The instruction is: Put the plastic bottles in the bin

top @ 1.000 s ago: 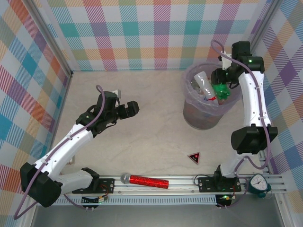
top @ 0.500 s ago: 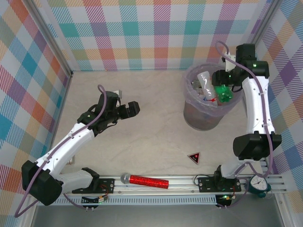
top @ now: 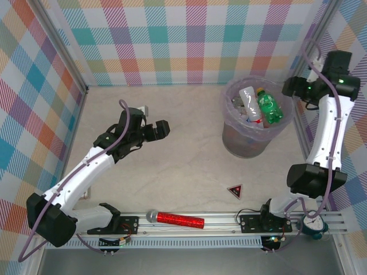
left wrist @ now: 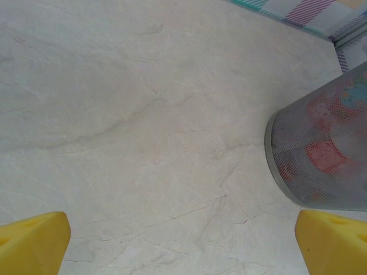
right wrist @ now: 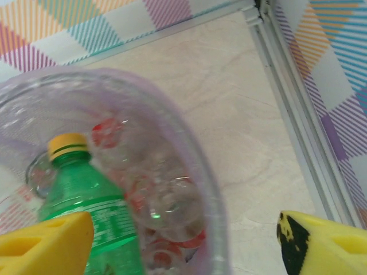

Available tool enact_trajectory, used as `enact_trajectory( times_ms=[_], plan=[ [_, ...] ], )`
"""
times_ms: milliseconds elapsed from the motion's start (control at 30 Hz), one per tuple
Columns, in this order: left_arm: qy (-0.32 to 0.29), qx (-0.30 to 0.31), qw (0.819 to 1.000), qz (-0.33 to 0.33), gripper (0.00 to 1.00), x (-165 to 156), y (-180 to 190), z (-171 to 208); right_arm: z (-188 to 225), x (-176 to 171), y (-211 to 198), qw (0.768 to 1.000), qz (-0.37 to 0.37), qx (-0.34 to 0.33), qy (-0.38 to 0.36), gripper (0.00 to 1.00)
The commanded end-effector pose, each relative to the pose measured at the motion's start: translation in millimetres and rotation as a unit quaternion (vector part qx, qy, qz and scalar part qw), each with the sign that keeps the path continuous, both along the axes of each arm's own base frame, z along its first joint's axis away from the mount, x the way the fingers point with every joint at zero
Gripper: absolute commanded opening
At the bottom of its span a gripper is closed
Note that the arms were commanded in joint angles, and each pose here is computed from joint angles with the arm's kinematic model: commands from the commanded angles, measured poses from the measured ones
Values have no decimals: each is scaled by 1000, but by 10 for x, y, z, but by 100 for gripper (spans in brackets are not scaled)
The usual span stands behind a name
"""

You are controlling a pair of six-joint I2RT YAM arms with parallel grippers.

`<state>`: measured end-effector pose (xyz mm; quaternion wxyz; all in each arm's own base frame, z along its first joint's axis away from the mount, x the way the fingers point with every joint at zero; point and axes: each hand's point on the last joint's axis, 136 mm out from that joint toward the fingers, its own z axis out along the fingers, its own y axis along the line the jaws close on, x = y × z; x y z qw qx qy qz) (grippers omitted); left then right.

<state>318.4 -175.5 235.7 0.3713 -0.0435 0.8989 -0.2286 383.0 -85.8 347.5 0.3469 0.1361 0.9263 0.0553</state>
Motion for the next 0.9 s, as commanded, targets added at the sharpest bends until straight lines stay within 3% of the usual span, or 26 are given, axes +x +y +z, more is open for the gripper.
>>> enact_trajectory(
  times_ms=[0, 400, 533, 867],
  plan=[
    [-18, -3, 1000, -16, 100, -15, -38, 179, -57, 118, 143, 997, 31, 72, -10, 87],
    [-22, 8, 1000, 2, 100, -164, 135, 155, -441, 353, 465, 980, 97, 176, -4, 89],
    [-17, 12, 1000, 2, 100, -135, 125, 138, -423, 322, 765, 963, 137, 232, -20, 89],
    [-13, 50, 998, 38, 100, -130, 340, 67, -579, 111, 1785, 935, 235, 264, -4, 88]
  ],
)
